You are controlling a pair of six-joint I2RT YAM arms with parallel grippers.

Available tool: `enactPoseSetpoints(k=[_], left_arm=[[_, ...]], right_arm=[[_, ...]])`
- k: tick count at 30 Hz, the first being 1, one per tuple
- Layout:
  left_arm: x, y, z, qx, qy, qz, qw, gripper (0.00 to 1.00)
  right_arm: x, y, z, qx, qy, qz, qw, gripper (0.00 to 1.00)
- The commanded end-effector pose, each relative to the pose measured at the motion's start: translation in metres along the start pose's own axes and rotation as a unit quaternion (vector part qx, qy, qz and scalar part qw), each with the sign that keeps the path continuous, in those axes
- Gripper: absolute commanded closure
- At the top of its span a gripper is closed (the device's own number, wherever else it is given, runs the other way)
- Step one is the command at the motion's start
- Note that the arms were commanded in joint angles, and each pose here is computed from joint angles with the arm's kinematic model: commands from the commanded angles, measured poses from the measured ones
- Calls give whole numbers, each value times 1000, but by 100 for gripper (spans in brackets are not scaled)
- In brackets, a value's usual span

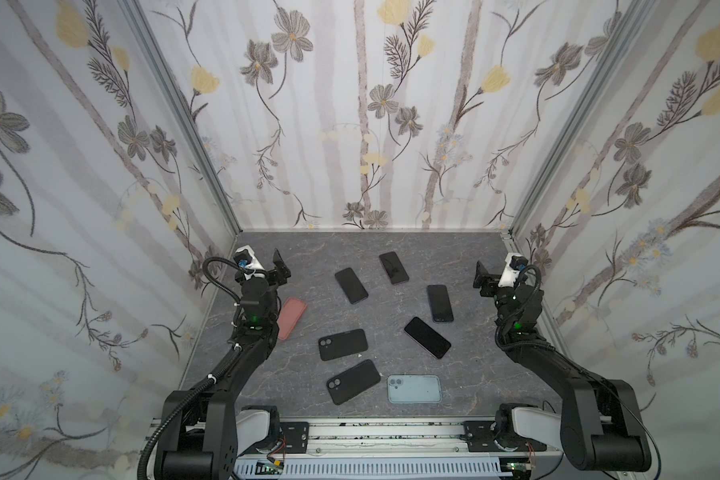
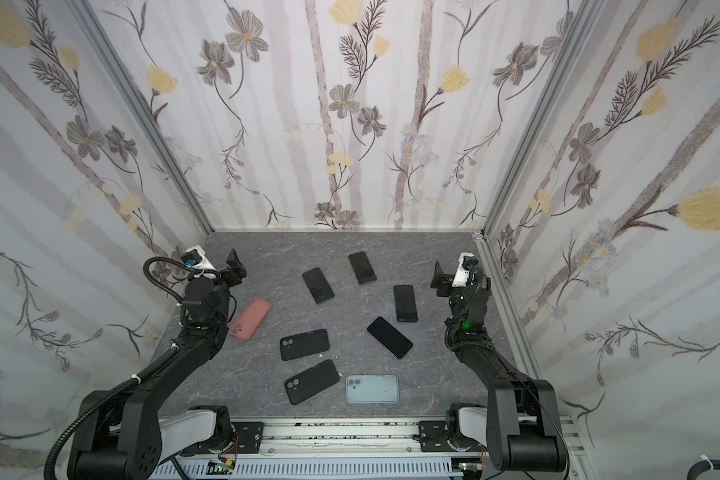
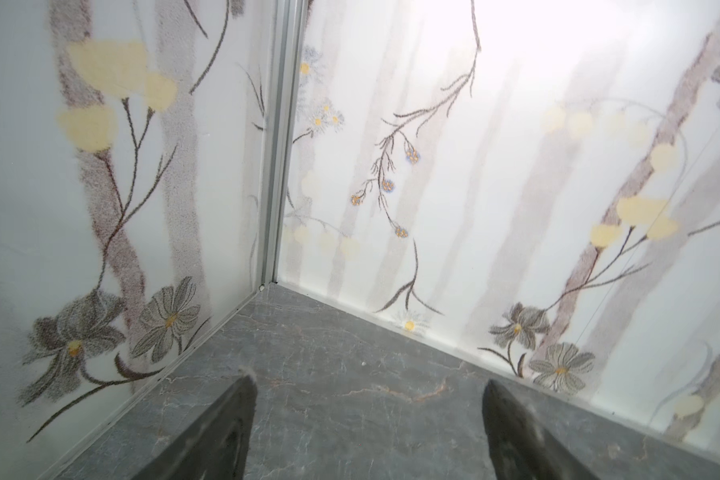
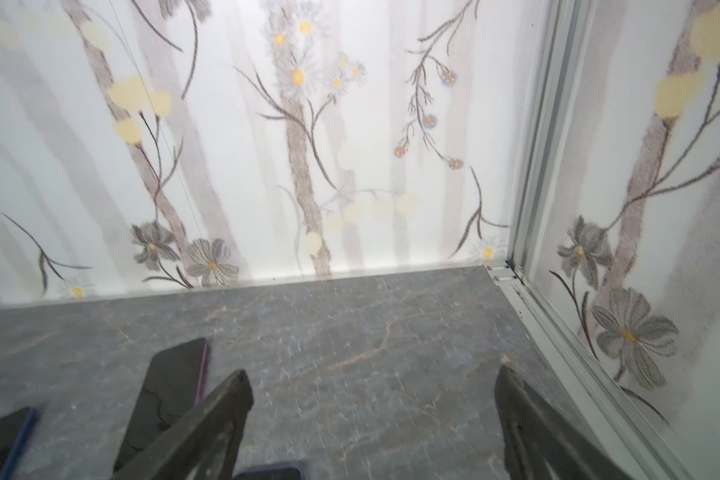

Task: Put the phone into the phone case

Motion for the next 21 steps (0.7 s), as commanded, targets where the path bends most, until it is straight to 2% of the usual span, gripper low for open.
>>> enactPoseSetpoints(k=[1, 5, 9, 11, 16, 21], left_arm=[[4, 13, 2, -61, -63, 117, 989, 9], [12, 22, -11, -61, -52, 208, 975, 10], [26, 37, -10, -30, -70, 281, 957, 21], [33, 43, -12, -30, -72, 313, 946, 25], [33, 73, -7, -68, -69, 375, 922, 28], [33, 111, 2, -101, -76, 438, 890, 35]], right_arm=[[7, -12, 20, 33, -44, 87, 995, 13], [16, -54, 65, 30, -117, 107, 987, 14], [10, -74, 111, 18, -184, 119, 976, 8], [2, -83, 134, 5, -211, 121, 970, 8], [-10, -100, 172, -9, -267, 148, 952, 9], [-21, -108, 194, -12, -302, 172, 938, 11]])
Point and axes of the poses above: each gripper's point midway between its finger pads, its own x axis out along the fingers, its own z axis along the line the jaws close on, y = z × x, the point moved 10 cm from there along -x, back along the fingers, and after that the axes turned 8 degrees about -x, right-handed, at the moved point
